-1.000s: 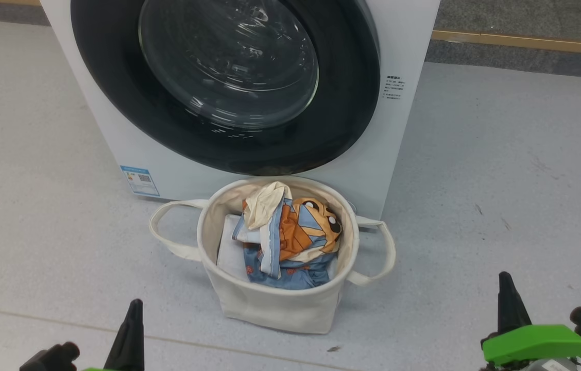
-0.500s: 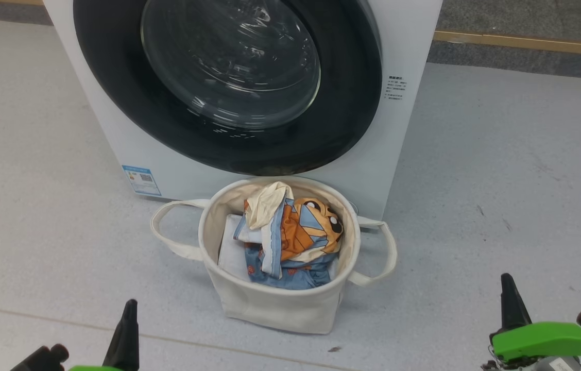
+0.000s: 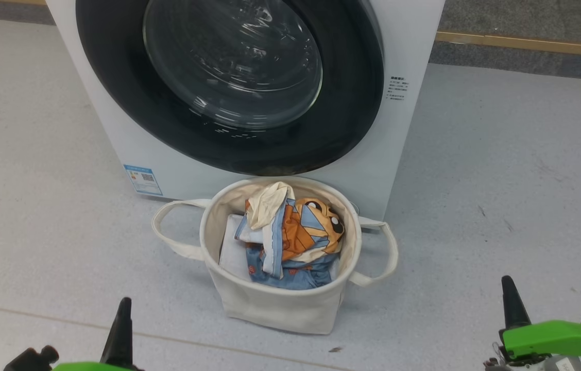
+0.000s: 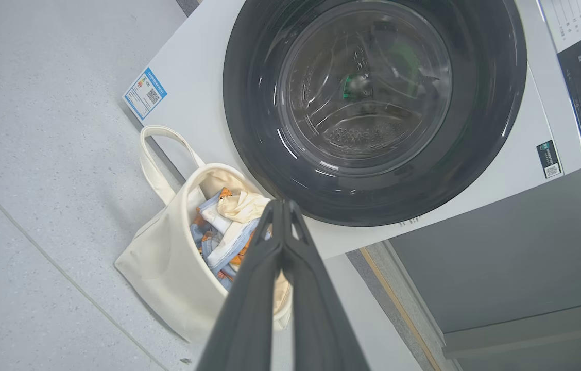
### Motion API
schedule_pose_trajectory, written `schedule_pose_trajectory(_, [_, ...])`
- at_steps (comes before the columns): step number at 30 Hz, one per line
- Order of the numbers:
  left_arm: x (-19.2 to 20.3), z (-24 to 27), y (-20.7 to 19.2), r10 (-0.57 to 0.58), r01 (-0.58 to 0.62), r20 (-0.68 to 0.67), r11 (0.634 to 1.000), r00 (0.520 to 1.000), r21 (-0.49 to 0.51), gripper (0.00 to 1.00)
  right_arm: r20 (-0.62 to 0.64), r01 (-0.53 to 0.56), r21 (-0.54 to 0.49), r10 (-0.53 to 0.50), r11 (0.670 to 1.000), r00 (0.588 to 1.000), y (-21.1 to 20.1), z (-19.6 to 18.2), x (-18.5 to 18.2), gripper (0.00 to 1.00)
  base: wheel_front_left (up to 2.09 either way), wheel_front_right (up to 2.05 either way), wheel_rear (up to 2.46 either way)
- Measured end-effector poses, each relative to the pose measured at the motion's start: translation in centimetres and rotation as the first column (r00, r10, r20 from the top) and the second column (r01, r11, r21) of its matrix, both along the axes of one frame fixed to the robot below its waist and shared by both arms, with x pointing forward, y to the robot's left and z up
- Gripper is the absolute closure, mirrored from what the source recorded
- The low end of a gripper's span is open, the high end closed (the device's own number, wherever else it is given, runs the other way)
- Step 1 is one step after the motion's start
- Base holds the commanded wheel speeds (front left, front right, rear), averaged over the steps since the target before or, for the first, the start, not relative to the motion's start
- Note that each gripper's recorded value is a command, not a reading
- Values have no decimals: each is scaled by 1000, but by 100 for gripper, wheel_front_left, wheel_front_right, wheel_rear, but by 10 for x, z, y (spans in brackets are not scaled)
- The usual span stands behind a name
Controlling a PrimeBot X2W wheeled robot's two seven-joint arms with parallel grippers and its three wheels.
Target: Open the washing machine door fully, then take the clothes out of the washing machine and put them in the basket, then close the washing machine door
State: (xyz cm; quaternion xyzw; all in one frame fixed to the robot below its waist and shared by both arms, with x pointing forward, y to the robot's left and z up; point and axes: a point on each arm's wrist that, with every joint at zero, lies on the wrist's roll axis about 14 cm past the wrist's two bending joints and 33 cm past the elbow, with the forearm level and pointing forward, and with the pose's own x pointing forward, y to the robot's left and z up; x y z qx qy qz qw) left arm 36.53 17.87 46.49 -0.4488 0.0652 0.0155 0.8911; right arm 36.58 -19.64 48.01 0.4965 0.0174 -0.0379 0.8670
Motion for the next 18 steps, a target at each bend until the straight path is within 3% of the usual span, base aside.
schedule_pose_trajectory(18, [3, 2, 4, 33, -35, -13, 974, 999, -223, 100, -10, 10, 194, -8, 981, 1000, -3, -2, 3, 100, 0, 0, 0])
